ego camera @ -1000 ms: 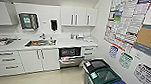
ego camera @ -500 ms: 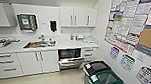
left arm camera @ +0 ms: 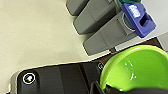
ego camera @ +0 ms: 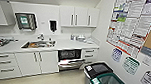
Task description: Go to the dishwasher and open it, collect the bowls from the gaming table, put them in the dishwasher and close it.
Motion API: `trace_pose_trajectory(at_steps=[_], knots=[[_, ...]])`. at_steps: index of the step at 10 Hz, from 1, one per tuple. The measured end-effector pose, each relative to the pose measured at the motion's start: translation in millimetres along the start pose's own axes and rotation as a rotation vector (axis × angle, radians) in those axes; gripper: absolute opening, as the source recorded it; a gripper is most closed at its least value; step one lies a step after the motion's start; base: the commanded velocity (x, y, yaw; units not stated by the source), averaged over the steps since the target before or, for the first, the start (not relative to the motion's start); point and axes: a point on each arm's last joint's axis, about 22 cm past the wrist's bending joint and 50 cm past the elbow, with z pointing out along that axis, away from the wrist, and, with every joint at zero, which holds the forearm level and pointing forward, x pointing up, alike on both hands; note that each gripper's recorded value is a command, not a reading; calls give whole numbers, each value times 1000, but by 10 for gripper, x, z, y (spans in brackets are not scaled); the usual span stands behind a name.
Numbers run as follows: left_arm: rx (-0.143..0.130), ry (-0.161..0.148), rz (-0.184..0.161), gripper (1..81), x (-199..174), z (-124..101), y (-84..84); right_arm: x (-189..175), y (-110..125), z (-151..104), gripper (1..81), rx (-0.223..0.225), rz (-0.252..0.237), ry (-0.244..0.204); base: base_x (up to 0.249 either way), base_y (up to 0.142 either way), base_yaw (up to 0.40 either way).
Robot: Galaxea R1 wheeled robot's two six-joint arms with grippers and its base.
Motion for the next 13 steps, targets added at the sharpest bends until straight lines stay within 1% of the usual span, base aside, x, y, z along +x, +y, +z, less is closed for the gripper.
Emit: trace_pose_trajectory(at_steps=[1,2,3,5,7,8,9,10,11,13], knots=[[3,-6,-5,10,-61,-21,-8,-67,48,-21,10,-9,3,-11,113,0,0],[2,-2,-1,10,-14,-13,-13,-37,68,-23,10,-13,2,-9,113,0,0],[6,1,1,10,9,-32,-40,-9,11,0,10,-3,1,-2,113,0,0],[7,-4,-3,10,-58,-49,-38,-46,9,-4,10,-3,1,-5,113,0,0],[4,4,-2,10,-31,-47,-31,-16,3,-1,10,-2,-1,-1,109,0,0],[-8,9,-3,10,-7,1,27,34,50,-18,10,-8,-2,2,99,0,0],[-11,15,-2,10,37,19,37,68,66,-19,10,-11,-3,7,99,61,0],[-6,15,-2,10,17,-11,10,30,39,-9,10,-8,-2,3,99,64,0],[-6,8,-5,10,-24,-12,15,3,59,-16,10,-13,-1,-3,98,64,0],[-4,12,-2,10,3,-21,-3,54,30,-3,10,-6,-3,5,91,64,0]])
